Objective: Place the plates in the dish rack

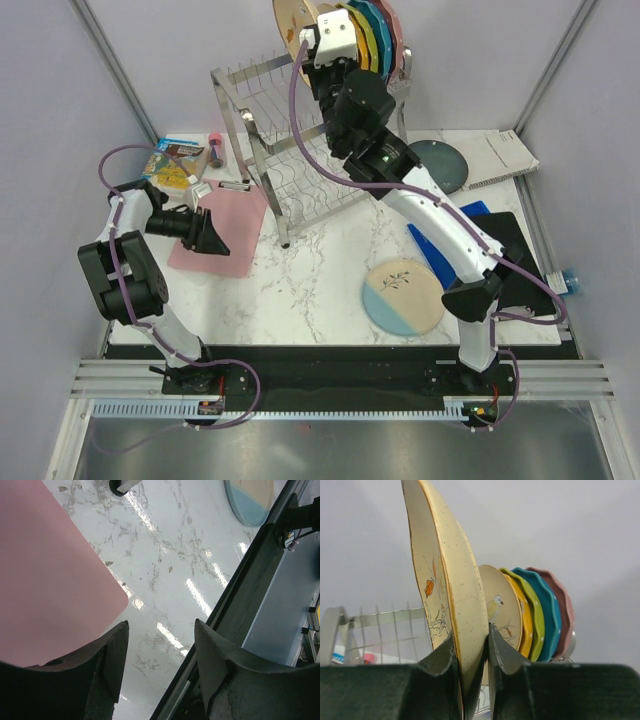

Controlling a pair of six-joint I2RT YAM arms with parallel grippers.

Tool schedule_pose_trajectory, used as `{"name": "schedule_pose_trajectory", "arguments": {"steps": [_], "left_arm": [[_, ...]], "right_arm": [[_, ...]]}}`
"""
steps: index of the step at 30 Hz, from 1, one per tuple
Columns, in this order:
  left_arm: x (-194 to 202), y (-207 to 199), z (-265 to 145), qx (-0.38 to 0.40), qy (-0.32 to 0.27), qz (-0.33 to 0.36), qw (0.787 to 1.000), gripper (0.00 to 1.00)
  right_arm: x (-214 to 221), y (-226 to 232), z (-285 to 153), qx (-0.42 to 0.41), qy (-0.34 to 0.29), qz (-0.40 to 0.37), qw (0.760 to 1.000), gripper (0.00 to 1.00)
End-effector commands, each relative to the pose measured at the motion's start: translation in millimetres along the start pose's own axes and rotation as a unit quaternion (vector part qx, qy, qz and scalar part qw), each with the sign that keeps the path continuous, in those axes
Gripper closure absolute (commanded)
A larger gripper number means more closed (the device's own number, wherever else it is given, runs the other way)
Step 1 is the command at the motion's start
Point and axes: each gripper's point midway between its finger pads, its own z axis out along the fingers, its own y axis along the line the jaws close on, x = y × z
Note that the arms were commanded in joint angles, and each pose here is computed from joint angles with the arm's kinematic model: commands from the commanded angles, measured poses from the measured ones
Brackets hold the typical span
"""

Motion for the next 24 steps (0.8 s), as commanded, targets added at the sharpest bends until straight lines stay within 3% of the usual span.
{"name": "schedule_pose_trajectory", "arguments": {"steps": [1,12,24], "left_arm": [[-8,-8,4,0.014,-0.005,-0.023,1.000,0.39],[-26,-25,16,0.051,-0.035,-0.033,0.998,0.39],[-14,-21,26,0.057,-0.022,-0.044,0.997,0.40]], "right_arm": [[-99,-70,-26,0.127,-0.135,0.119,0.976,1.00],[-53,-75,3,0.119,-0.081,0.077,0.987,1.00],[-13,-53,23,0.084,-0.044,0.046,0.994,1.00]]}}
